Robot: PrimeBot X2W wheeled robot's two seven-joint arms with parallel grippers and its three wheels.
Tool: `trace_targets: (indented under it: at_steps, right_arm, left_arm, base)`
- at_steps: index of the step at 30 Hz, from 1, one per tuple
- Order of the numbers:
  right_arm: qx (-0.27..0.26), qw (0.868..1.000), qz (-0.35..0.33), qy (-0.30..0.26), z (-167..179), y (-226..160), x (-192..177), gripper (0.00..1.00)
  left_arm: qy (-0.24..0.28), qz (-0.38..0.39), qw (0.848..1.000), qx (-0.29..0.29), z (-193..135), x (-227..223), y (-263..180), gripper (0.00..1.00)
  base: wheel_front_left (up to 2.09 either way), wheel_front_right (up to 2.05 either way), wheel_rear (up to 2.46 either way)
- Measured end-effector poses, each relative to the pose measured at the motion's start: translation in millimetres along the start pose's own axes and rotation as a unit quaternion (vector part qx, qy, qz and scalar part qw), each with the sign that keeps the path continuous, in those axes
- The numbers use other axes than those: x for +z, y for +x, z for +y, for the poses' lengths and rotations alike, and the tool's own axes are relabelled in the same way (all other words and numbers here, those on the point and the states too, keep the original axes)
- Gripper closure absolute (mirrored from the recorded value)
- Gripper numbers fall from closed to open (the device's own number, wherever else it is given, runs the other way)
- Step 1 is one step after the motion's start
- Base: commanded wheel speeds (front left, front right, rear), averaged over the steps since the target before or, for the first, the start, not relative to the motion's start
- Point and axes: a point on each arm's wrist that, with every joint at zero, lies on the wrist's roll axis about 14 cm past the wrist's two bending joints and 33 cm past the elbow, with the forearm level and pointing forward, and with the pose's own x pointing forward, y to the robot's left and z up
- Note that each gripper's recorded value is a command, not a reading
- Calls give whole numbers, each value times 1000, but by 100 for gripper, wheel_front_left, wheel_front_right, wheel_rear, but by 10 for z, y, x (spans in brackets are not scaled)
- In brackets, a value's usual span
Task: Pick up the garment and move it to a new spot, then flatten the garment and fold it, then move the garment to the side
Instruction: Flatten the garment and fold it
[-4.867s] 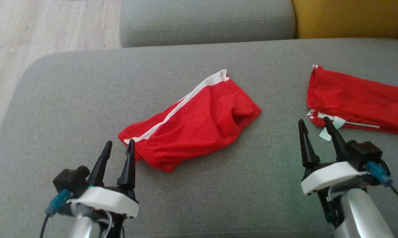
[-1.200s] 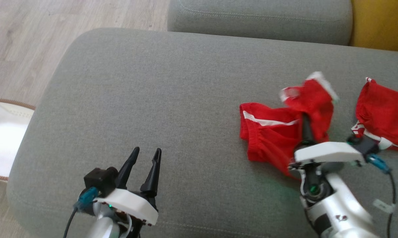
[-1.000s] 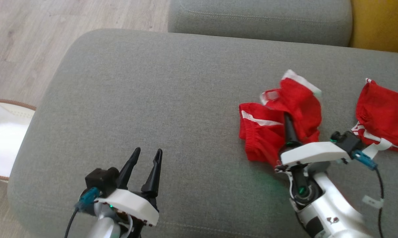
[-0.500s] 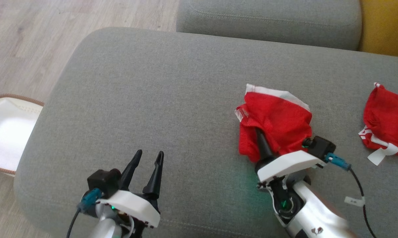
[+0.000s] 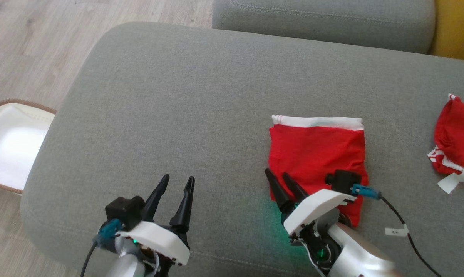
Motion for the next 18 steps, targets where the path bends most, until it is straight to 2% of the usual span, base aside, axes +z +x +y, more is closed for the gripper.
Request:
trace_targets:
  at_steps: [7,11,18]
  right_arm:
    - [2,1000,8,-14,11,33,17,0]
    - [-11,1000,-9,-20,-67,-4,75,0]
    - [-31,994,-86,-64,-165,-60,612,0]
  left_arm:
    - [-4,0,1000,1,0,-3,6,0]
    - [-4,0,1000,-3,-25,1,21,0]
    - [-3,-15,1000,-17,-110,96,92,0]
  base:
    - [0,0,0]
    - [0,0,0]
    - [0,0,0]
